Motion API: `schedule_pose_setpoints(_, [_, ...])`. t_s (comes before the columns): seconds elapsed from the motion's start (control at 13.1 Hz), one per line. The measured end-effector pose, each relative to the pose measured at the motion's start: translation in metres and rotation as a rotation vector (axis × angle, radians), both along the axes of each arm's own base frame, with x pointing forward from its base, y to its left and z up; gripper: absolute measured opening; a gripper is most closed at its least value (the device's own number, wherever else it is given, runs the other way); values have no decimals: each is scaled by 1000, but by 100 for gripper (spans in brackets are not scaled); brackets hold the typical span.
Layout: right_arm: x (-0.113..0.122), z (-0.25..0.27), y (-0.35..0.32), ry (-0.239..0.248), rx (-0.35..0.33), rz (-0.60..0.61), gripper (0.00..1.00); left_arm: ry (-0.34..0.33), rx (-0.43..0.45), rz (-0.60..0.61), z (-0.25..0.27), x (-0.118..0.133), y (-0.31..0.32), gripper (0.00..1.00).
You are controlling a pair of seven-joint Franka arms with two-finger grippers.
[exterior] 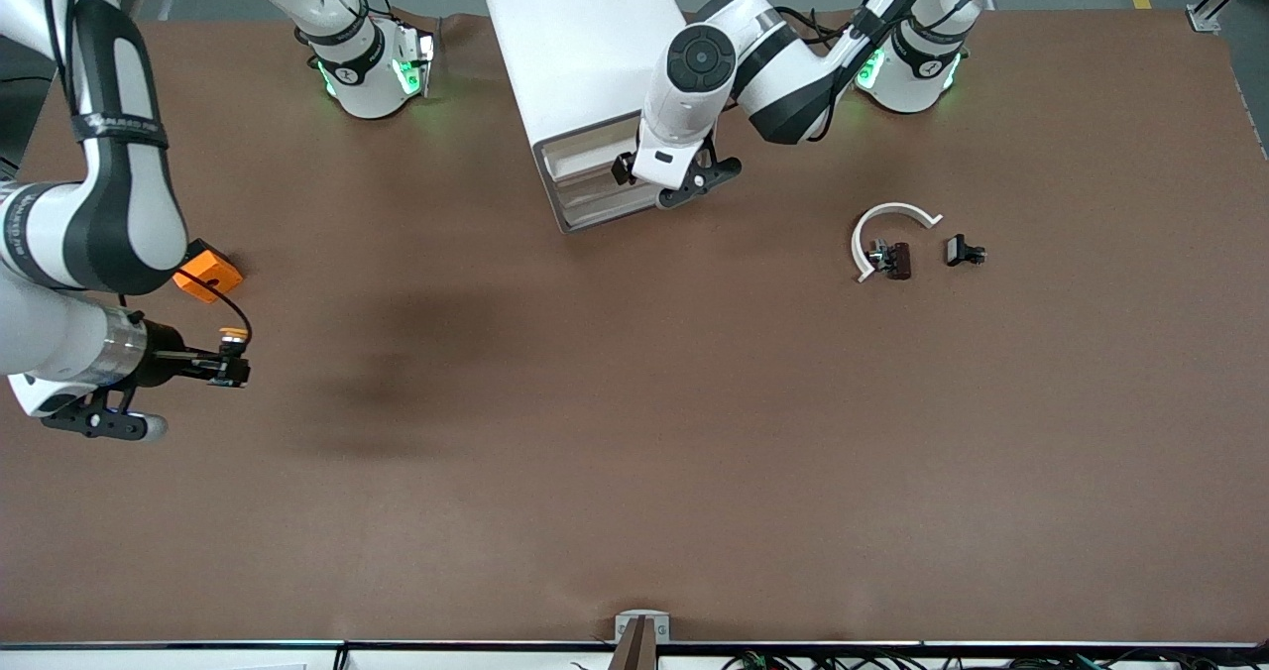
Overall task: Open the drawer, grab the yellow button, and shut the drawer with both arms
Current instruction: 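Push the drawer shut with the left gripper while the right gripper carries the button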
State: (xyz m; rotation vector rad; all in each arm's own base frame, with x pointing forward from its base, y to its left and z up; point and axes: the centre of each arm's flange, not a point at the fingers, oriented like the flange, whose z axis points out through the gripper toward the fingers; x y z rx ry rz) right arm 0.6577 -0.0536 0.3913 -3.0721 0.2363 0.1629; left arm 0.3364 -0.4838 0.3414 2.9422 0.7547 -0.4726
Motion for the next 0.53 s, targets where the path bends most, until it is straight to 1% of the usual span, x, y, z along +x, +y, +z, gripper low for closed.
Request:
schedule_pose_setpoints(0.15, [-4, -16, -17, -22, -1, 6, 41, 29, 3, 7, -7, -10, -7, 100])
schedule_pose_setpoints(0.23, [-6, -29, -23, -43, -5, 9, 41, 36, 5, 7, -10, -14, -10, 100])
schedule_pose_setpoints(0.38, [-14, -56, -37, -85, -15, 14, 41, 39, 8, 21, -11, -12, -10, 100])
schedule_pose_setpoints(0.53, [-20, -70, -45, -105, -22, 10, 41, 41, 10, 34, -10, -11, -10, 100])
